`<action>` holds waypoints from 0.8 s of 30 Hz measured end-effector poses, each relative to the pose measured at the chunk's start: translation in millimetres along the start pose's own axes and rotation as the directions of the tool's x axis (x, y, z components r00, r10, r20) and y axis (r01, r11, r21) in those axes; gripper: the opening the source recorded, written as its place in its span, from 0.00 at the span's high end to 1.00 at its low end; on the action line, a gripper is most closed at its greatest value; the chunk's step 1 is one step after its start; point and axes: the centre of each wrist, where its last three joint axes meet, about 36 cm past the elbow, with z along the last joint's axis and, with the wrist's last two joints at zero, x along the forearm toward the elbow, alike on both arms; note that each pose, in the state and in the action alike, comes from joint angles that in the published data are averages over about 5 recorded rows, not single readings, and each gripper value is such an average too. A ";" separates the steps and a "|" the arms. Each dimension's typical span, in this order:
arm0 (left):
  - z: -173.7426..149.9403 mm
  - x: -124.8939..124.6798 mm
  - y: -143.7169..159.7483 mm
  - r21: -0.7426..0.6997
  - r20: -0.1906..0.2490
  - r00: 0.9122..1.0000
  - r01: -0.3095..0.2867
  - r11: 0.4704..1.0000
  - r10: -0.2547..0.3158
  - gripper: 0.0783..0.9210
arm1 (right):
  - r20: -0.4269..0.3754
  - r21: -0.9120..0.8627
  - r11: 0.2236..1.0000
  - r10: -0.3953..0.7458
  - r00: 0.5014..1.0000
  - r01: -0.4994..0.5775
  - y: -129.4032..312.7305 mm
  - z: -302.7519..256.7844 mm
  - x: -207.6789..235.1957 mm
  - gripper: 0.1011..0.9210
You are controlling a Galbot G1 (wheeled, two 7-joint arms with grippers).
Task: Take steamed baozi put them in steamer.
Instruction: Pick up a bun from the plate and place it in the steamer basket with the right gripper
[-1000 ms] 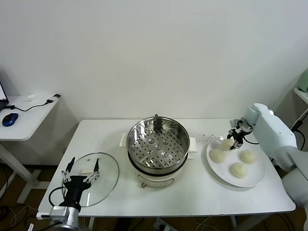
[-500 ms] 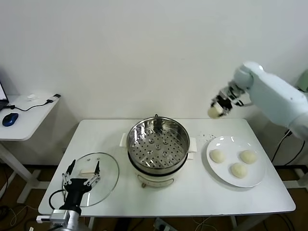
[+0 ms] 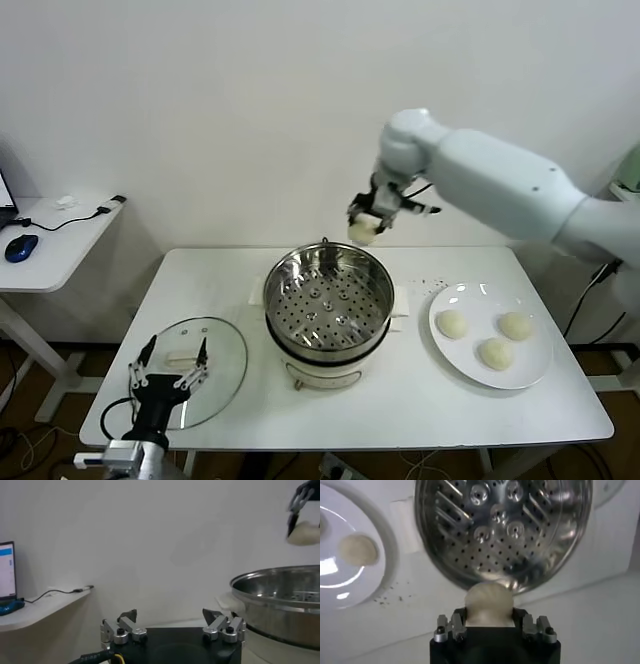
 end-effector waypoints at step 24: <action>5.5 4.8 1.7 -0.005 -0.016 1.000 0.004 1.000 -0.004 0.12 | 0.059 0.077 0.995 -0.069 0.996 0.064 -35.3 -28.4 -91.4 0.24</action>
